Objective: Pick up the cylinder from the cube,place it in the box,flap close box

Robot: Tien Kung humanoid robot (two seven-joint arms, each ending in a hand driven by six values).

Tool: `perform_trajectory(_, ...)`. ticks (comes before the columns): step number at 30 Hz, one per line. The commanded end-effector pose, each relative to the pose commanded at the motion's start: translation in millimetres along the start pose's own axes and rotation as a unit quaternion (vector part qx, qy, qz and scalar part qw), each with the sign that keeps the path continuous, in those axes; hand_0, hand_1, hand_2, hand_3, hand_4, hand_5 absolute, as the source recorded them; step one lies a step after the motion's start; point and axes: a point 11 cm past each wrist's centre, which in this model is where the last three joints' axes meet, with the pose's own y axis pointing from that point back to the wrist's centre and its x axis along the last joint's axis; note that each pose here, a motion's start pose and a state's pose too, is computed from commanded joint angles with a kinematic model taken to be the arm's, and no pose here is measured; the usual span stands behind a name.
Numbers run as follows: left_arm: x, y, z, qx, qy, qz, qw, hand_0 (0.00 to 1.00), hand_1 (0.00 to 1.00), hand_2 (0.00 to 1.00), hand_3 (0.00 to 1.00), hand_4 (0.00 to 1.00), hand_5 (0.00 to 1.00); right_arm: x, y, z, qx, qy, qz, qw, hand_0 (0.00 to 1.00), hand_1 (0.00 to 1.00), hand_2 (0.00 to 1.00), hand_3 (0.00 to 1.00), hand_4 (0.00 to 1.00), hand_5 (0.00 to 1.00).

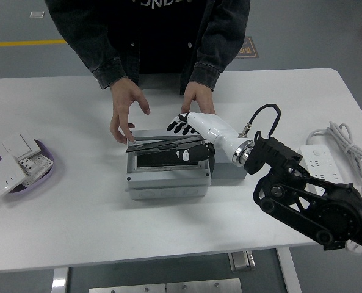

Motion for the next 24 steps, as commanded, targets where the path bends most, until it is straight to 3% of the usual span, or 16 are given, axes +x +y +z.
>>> perform_trajectory(6,0.8,0.1,0.6,-0.001,-0.001,0.001,1.000,0.637,0.664,0.576,0.640,0.731,0.271,7.7,2.0,4.9,-0.008,0.008,0.010,1.000,0.558,0.589,0.632,0.685,0.695,0.227)
perform_trajectory(24,3.5,0.3,-2.0,0.003,-0.004,0.003,1.000,0.638,0.664,0.576,0.639,0.732,0.272,3.9,22.0,4.8,-0.014,0.022,-0.008,1.000,0.543,0.580,0.627,0.684,0.687,0.218)
